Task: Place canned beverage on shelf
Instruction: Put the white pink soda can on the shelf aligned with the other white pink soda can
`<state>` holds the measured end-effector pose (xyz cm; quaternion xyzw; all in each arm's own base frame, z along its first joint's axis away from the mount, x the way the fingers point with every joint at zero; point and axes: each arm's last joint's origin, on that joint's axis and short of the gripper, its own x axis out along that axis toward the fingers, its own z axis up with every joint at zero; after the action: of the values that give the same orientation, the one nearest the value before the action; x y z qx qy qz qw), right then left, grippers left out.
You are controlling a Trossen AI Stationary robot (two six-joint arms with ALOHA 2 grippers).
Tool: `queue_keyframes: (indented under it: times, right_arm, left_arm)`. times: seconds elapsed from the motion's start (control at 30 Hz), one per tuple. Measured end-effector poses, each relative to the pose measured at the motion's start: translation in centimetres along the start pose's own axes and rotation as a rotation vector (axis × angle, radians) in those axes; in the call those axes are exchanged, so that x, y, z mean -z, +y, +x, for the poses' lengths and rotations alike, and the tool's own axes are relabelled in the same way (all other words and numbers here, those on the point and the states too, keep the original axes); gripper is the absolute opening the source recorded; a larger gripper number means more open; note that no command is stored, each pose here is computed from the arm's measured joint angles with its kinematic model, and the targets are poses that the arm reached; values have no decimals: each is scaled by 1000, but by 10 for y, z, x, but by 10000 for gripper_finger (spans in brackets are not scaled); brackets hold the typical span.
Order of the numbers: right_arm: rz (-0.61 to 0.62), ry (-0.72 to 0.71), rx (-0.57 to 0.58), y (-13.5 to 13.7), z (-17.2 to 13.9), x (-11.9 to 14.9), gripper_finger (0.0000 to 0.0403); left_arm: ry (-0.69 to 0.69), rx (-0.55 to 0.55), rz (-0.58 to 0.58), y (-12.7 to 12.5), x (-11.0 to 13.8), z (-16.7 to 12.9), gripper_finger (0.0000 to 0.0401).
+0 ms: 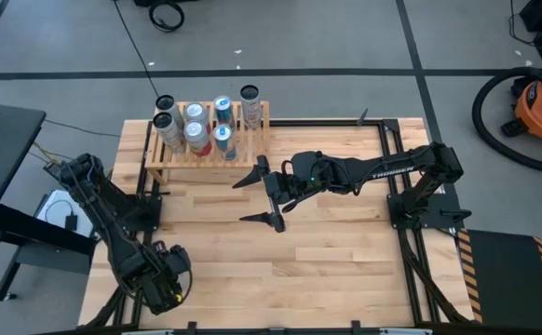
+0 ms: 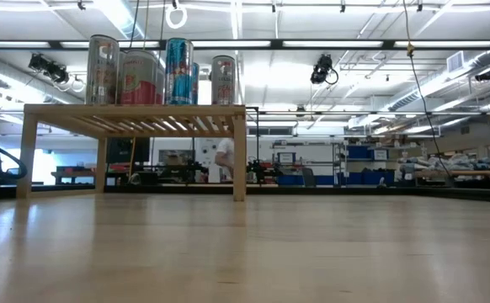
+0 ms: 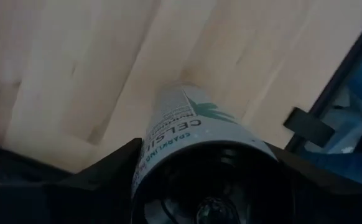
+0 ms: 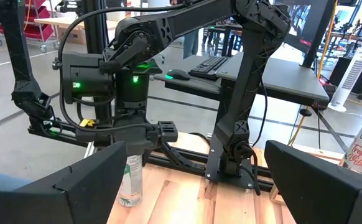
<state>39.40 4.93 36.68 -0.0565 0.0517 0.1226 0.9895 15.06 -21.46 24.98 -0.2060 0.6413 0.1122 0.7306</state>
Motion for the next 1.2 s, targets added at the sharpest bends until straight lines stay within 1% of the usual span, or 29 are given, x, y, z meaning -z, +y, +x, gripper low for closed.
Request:
queue_keyframes:
  times: [0.13,0.23,0.47,0.7,0.8,1.07,1.2]
  right_arm:
    - [0,0,0,0,0,0,390]
    - [0,0,0,0,0,0,390]
    - [0,0,0,0,0,0,390]
    - [0,0,0,0,0,0,390]
    - [-1,-4,1,0,0,0,390]
    - [11,-111,12,-1,-1,-11,390]
    - [22,-94,34,-2,-1,-10,390]
  left_arm:
    - [-6,24,30,-2,0,0,257]
    - [-7,42,39,-4,-1,0,256]
    - [-1,43,73,-4,0,0,267]
    - [0,45,59,-3,-6,0,262]
    - [-4,49,69,-4,-10,-3,262]
    - [-49,72,113,-6,-25,-14,262]
    - [-89,54,134,-4,-37,-17,262]
